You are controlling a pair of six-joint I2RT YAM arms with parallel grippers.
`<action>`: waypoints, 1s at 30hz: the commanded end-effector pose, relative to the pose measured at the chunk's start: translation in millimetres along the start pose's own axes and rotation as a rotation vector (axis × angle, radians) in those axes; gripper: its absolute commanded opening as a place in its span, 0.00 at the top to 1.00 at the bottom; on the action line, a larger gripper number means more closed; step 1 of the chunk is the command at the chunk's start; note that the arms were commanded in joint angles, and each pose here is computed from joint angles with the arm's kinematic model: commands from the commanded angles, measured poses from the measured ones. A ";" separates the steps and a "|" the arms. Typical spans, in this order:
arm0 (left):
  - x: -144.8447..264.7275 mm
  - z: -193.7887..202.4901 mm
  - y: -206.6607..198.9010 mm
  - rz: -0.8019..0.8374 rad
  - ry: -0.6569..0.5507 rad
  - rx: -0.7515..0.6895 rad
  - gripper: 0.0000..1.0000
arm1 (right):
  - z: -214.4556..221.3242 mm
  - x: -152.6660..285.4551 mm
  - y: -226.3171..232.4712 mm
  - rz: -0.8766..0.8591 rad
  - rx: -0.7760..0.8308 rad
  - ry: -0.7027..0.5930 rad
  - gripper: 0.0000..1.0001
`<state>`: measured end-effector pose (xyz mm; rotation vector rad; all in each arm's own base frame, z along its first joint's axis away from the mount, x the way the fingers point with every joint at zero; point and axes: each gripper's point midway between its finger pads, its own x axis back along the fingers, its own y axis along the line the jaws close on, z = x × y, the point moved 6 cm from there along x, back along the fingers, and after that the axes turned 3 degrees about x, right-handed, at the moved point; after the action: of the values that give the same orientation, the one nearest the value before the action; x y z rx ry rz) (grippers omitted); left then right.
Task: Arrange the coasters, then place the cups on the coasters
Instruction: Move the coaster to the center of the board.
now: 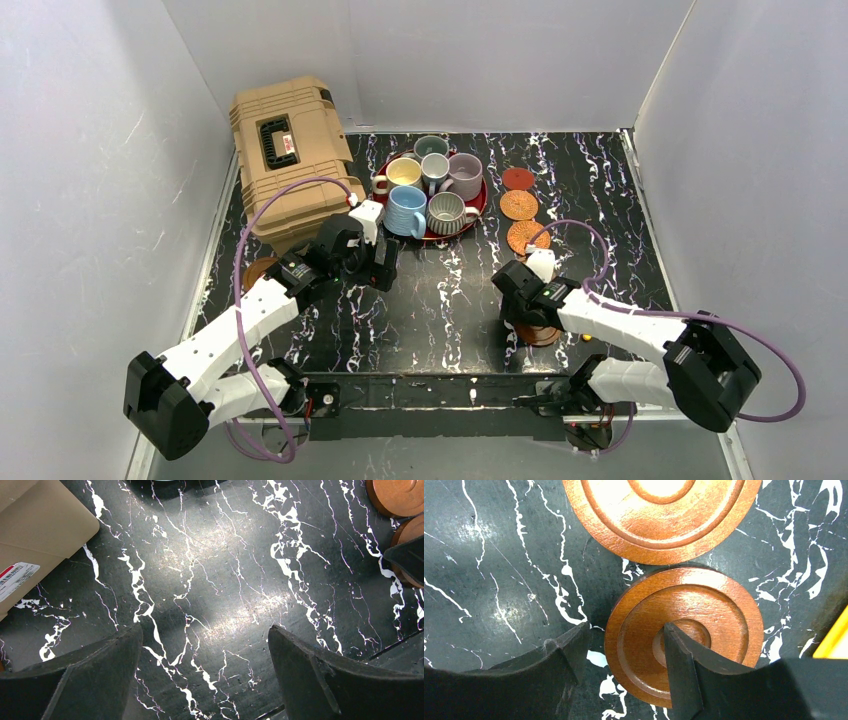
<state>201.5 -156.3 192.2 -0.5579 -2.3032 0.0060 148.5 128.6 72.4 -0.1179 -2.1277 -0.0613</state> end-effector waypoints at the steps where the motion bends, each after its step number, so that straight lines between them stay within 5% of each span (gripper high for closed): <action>1: 3.4 -3.3 -0.5 0.003 -0.004 0.001 0.05 | 7.5 -9.8 -4.8 0.040 -0.012 0.004 0.37; 15: 3.1 -3.2 0.2 -0.001 -0.003 0.001 0.05 | 1.1 -5.0 -1.9 0.029 -0.007 -0.016 0.37; 30: 5.7 -4.7 -0.8 0.006 -0.013 0.001 0.05 | -65.5 65.5 15.5 -0.055 0.087 -0.151 0.02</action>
<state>201.5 -156.3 192.2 -0.5577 -2.3032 0.0065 150.2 135.9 131.0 -0.0163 -2.2207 -0.0983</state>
